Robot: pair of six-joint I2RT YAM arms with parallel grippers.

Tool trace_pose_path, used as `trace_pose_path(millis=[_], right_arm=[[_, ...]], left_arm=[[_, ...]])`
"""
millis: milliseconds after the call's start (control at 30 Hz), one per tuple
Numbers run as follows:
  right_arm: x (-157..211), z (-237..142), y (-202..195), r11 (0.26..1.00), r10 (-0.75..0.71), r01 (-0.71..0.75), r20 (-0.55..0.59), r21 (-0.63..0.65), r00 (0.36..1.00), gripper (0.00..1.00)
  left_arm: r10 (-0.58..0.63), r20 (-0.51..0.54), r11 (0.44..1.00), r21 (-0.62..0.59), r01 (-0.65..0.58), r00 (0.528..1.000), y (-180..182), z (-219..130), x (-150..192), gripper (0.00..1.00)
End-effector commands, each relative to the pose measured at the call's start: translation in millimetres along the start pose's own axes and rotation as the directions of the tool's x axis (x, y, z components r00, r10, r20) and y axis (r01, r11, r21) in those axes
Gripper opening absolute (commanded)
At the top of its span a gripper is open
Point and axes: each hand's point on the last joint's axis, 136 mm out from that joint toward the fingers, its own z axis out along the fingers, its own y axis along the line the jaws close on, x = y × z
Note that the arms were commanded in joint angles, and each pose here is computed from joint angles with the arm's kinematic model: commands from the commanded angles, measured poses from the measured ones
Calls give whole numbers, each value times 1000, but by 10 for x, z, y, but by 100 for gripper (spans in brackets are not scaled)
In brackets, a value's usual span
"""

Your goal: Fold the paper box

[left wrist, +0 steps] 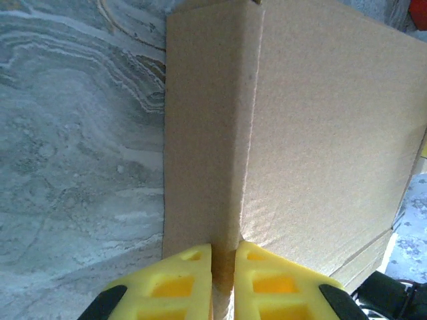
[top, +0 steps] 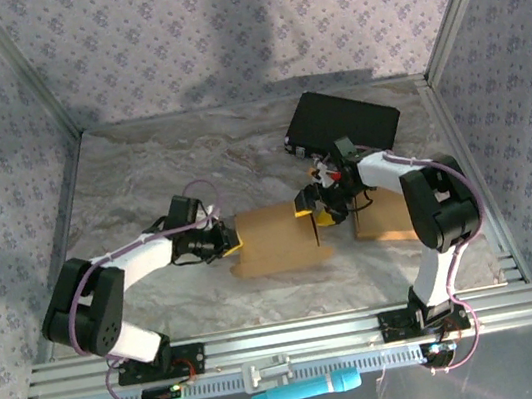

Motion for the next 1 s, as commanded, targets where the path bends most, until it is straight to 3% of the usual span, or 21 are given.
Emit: trace_pose_path(millis=[0, 333, 467, 633, 733, 833, 900, 967], right_arm=[[16, 54, 142, 997, -27, 25, -23, -75, 999, 78], [63, 151, 599, 974, -65, 59, -23, -219, 998, 78], [10, 229, 674, 969, 20, -29, -38, -244, 999, 71], [-43, 199, 655, 962, 130, -135, -36, -239, 991, 58], [-86, 157, 578, 950, 216, -220, -45, -223, 975, 50], [-146, 115, 532, 926, 297, -299, -47, -229, 954, 45], [-186, 75, 539, 916, 323, -323, -40, -237, 946, 43], [-204, 38, 544, 906, 349, -349, -43, -240, 936, 42]], left_arm=[[-137, -15, 978, -164, 132, 991, 548, -7, 205, 12], [-187, 9, 971, -149, 186, 982, 617, -66, 159, 13], [-181, 25, 974, -137, 183, 983, 559, -83, 89, 15], [-124, 108, 986, -102, 135, 986, 314, -257, -123, 26], [5, 186, 989, -149, 24, 983, 56, -490, -277, 33], [220, 233, 956, -242, -163, 947, -265, -692, -358, 37], [416, 233, 891, -297, -343, 879, -516, -768, -326, 37], [617, 217, 777, -323, -541, 756, -809, -813, -207, 38]])
